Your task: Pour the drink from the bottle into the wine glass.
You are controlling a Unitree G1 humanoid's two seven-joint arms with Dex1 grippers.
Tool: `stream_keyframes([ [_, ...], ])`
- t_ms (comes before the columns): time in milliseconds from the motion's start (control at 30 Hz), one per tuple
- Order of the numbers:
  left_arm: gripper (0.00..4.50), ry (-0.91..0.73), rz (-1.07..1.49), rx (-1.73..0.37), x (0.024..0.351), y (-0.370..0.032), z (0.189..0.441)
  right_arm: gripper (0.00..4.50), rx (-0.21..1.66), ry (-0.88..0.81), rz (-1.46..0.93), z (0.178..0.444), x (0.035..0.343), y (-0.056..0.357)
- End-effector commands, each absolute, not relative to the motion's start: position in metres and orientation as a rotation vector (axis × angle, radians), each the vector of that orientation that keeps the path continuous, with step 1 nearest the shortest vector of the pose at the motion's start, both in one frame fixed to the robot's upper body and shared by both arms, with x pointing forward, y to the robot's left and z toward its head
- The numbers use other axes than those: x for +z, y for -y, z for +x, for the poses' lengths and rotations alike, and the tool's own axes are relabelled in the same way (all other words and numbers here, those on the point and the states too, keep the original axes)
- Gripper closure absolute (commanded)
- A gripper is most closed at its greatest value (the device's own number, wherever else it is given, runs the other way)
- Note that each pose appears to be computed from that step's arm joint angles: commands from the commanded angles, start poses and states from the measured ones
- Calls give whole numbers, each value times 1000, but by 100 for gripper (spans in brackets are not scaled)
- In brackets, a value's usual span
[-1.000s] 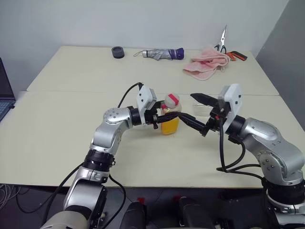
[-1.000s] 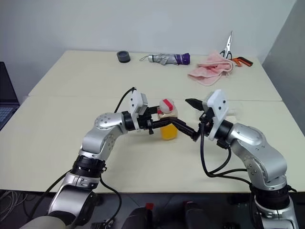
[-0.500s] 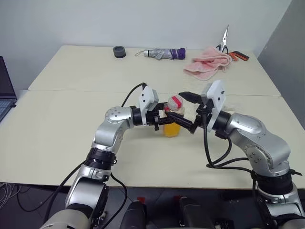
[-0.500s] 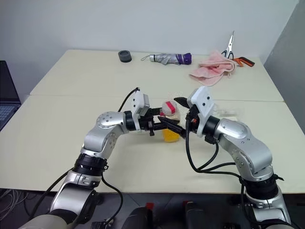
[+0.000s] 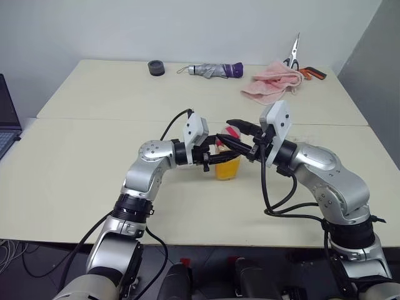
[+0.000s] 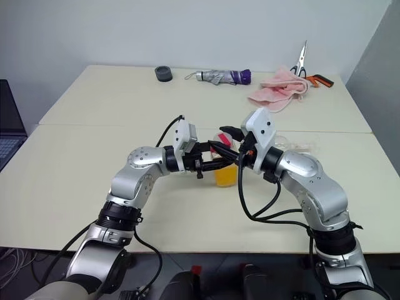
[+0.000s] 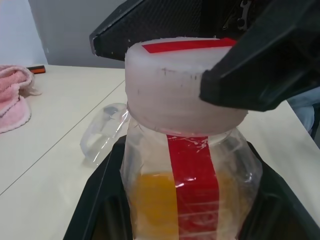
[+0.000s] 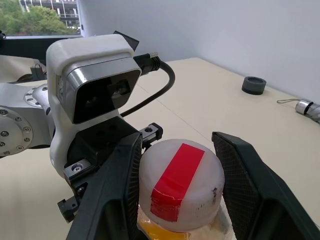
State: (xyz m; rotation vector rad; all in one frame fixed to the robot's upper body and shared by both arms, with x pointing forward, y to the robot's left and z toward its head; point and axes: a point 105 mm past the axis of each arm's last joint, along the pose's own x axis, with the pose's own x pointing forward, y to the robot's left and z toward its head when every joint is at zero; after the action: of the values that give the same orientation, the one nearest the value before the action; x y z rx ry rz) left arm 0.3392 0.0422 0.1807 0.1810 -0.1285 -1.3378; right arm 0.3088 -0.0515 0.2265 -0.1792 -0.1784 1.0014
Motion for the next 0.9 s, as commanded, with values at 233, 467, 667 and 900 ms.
stream_keyframes([
  [233,255,215,232,-1456,219,-50,335,263,1365,197,-326,311,238,52],
  [467,255,214,251,-1451,222,-55,341,263,1354,204,-267,315,248,60],
  [667,256,199,218,-1433,218,-56,342,55,1146,307,-183,301,261,75],
  [900,256,181,199,-1415,217,-58,349,20,868,286,-191,289,249,64],
])
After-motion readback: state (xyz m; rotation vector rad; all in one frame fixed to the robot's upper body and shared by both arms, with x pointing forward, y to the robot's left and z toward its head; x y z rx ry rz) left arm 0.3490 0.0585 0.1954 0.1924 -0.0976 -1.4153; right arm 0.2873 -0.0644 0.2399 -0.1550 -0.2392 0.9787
